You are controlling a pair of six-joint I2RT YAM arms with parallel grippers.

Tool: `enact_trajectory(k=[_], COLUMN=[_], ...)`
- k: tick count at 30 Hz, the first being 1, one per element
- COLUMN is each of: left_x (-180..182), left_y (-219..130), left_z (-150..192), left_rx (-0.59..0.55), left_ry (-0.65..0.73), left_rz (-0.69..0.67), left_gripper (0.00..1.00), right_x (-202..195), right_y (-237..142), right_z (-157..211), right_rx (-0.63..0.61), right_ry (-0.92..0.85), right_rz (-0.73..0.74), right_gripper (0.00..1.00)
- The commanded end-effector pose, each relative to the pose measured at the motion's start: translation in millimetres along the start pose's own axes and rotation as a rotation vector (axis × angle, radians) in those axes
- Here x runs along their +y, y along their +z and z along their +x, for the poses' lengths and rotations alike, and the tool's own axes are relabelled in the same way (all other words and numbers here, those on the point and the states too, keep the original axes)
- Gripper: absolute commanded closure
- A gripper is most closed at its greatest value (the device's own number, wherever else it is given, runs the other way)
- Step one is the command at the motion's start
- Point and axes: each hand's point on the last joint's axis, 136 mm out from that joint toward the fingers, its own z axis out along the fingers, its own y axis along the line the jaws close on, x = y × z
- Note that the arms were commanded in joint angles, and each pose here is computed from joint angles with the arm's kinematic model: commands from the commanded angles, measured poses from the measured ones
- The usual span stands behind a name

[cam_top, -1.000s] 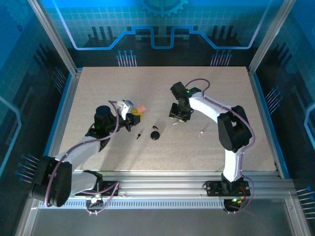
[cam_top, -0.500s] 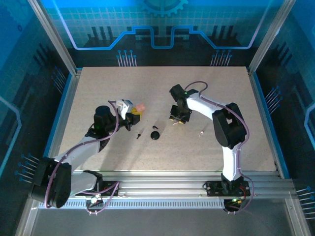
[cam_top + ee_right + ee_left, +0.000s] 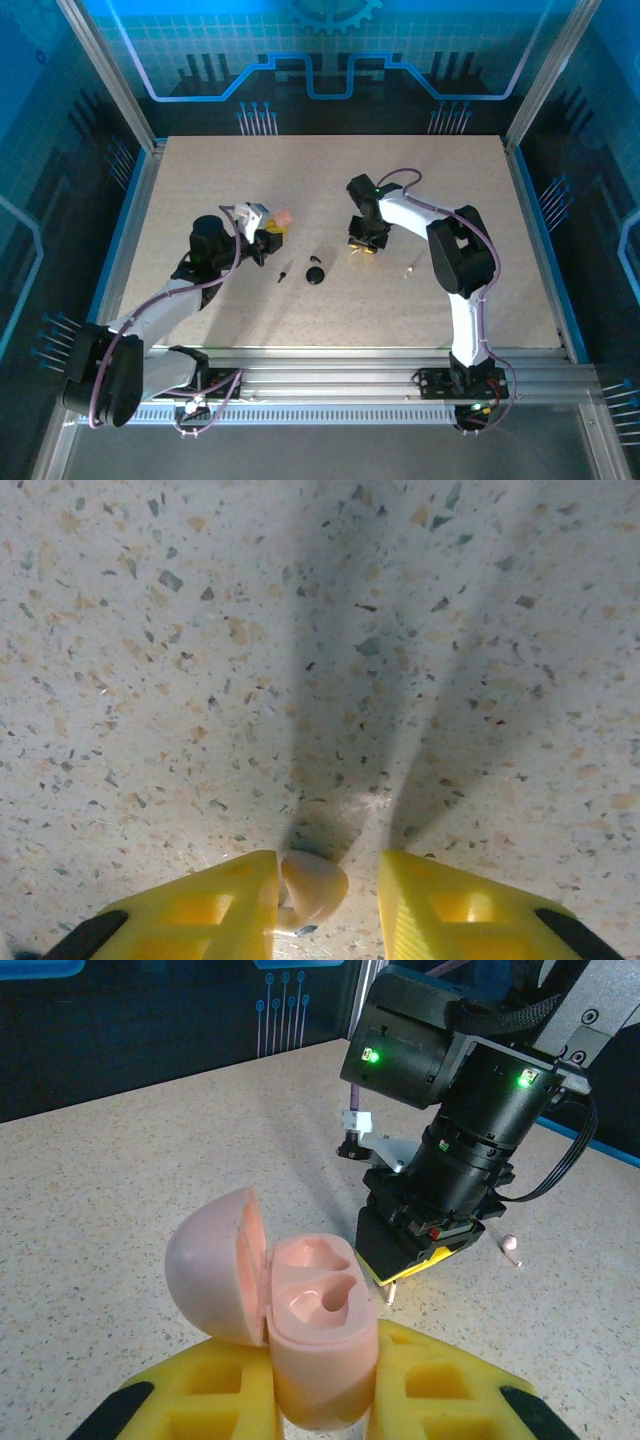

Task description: Insert the wireless bluetooth earbuds into the charging case

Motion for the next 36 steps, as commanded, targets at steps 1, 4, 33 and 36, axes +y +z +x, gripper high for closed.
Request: enact_trajectory(k=[1,4,33,36], left_x=[2.6,2.8,-15.6,-26.2], left_y=[-3.3,-3.4,24.9,42.2], left_z=[-0.1,-0.2,11.2,15.1], left_rx=[-0.005,-0.005,0.018,0.039], left_ry=[0.023,0.024,0.038,0.046], left_rz=[-0.015,-0.017,0.092,0.137], left_gripper=[0.85,0.85,0.89,0.89], right_x=[-4.9,-4.0,-12.2,-11.3], right_y=[10.5,9.9,-56.6,-73.8], right_z=[3.0,4.3,16.5,17.9], right_rx=[0.035,0.036,-0.068,-0.101], right_ry=[0.008,0.006,-0.036,-0.061], right_rz=[0.007,0.003,-0.052,-0.083], right_gripper=[0.7,0.71,0.78,0.78])
